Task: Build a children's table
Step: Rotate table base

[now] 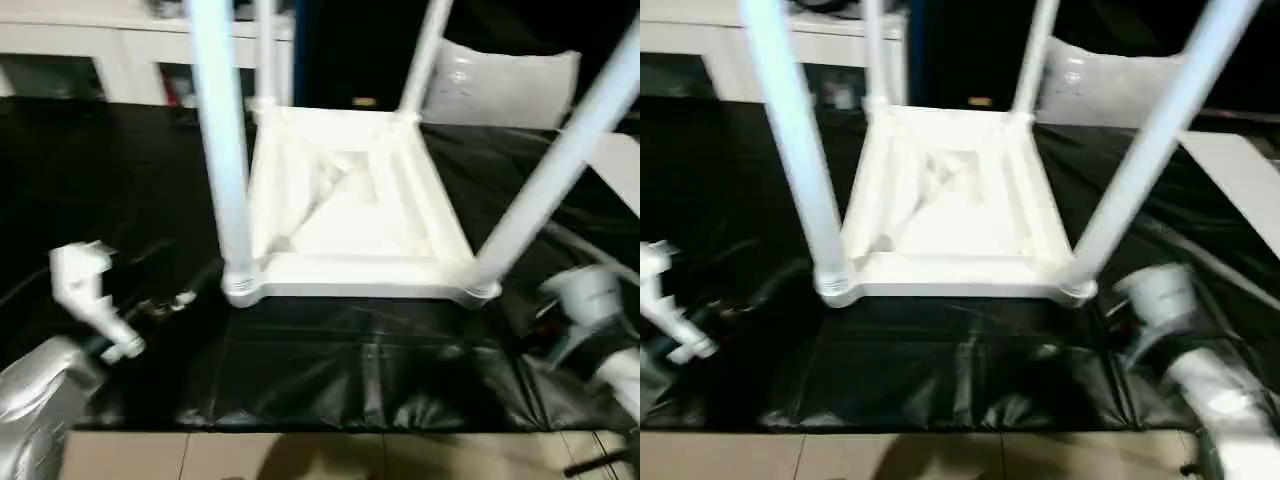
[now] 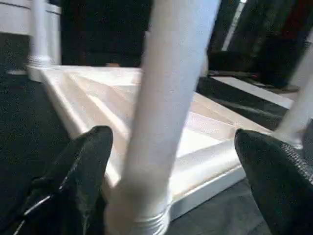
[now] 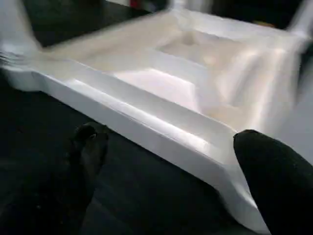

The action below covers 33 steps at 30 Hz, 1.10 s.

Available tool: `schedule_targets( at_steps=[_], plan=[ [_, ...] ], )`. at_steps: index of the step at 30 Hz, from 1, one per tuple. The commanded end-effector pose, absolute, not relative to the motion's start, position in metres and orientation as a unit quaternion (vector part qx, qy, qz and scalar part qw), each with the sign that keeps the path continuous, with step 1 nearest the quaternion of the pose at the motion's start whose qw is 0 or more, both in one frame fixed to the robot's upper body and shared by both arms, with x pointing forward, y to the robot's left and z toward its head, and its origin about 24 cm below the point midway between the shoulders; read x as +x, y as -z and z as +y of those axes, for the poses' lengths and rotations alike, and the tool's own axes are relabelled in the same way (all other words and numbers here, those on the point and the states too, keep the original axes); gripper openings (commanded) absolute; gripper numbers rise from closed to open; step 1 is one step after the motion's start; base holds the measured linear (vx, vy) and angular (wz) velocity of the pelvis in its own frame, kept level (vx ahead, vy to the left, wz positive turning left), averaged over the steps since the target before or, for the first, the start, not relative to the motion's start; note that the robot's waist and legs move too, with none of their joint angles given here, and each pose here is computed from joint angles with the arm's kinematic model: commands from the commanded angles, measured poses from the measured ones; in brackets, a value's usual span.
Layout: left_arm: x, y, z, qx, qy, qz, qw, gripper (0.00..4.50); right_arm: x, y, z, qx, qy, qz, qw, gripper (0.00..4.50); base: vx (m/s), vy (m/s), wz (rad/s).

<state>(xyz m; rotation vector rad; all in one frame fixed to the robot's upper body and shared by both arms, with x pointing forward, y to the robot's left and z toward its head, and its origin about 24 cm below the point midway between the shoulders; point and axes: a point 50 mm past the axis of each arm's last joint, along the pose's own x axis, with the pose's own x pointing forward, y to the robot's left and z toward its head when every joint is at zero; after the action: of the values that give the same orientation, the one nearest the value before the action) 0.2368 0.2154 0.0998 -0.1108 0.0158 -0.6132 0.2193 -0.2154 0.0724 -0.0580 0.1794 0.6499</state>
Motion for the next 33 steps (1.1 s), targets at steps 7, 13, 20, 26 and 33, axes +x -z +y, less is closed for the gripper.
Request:
schedule_targets(
  at_steps=[7, 13, 20, 26, 33],
  plan=[
    [0.272, -0.090, 0.217, -0.028, 0.279, 0.013, 0.960, 4.40, 0.231, -0.069, -0.200, -0.028, -0.314, 0.099, 0.944, 4.50, 0.000, 0.000, 0.00],
    [0.294, -0.088, 0.199, -0.027, 0.326, 0.015, 0.945, 4.40, 0.233, -0.059, -0.195, -0.024, -0.303, 0.133, 0.943, 4.50, 0.000, 0.000, 0.00],
    [0.293, -0.093, 0.158, -0.051, 0.484, 0.033, 0.873, 4.40, 0.232, -0.033, -0.209, -0.025, -0.281, 0.208, 0.936, 4.50, 0.000, 0.000, 0.00],
    [0.269, -0.097, 0.141, -0.092, 0.603, 0.071, 0.789, 4.40, 0.234, -0.012, -0.238, -0.032, -0.209, 0.252, 0.944, 4.50, 0.000, 0.000, 0.00],
    [0.249, -0.110, 0.113, -0.125, 0.672, 0.059, 0.727, 4.40, 0.246, 0.001, -0.258, -0.047, -0.174, 0.261, 0.948, 4.50, 0.000, 0.000, 0.00]
  ],
)
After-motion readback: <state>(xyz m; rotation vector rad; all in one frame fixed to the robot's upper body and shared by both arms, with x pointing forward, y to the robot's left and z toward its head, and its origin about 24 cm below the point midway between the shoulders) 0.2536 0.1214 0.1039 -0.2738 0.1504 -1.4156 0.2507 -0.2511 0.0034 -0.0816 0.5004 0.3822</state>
